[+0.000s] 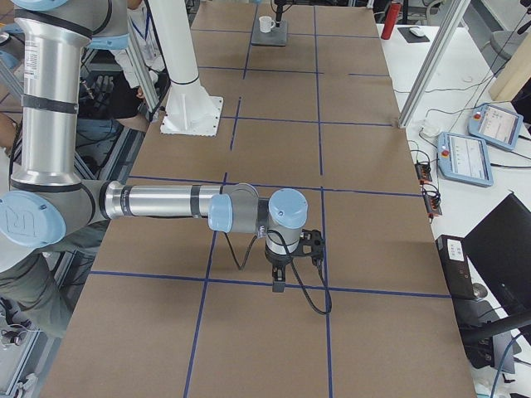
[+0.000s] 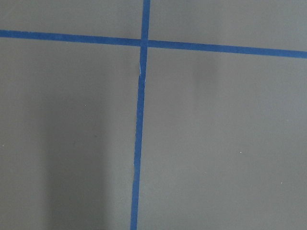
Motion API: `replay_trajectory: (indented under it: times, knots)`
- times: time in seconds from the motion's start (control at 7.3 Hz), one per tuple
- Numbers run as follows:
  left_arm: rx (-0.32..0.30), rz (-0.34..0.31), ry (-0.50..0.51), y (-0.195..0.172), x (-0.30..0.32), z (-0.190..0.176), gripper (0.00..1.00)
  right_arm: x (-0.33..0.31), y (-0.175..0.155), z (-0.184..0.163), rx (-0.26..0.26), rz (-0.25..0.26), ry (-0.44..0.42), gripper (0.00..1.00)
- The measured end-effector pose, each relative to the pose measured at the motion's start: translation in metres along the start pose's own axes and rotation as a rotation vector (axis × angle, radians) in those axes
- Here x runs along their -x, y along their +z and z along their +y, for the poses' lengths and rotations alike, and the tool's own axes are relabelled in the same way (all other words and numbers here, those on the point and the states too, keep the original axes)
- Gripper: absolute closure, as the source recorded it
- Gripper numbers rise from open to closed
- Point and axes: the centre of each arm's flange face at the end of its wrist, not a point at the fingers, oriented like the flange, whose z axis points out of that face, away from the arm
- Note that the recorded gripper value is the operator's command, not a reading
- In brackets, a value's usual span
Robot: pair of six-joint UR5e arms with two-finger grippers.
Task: Place cup on laptop
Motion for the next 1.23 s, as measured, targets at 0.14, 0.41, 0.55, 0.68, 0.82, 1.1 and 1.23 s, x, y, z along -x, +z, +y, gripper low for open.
replay_trajectory:
  times: [0.14,0.41,0.55,0.68,0.82,1.1,1.23]
  knots:
    - [-0.003,-0.002,0.009,-0.008,0.007,-0.002,0.00,0.000,0.000,0.000,0.000,0.000,0.000,0.00]
    - [0.006,-0.024,0.020,-0.045,0.033,-0.012,0.00,0.000,0.000,0.000,-0.001,0.000,-0.001,0.00]
    - [0.003,-0.035,0.020,-0.076,0.039,-0.023,0.00,0.000,0.000,0.000,0.000,0.001,0.000,0.00]
    - [-0.007,-0.041,0.023,-0.106,0.039,-0.031,0.00,0.000,0.000,0.000,0.000,0.001,0.000,0.00]
    - [-0.019,-0.042,0.028,-0.127,0.038,-0.032,0.00,0.000,0.000,0.000,-0.001,0.001,0.000,0.00]
    - [-0.026,-0.036,0.029,-0.138,0.038,-0.029,0.00,0.000,0.000,0.000,-0.001,0.000,-0.001,0.00]
    - [-0.032,-0.036,0.034,-0.141,0.036,-0.029,0.00,0.000,0.000,0.000,-0.001,0.000,-0.001,0.00]
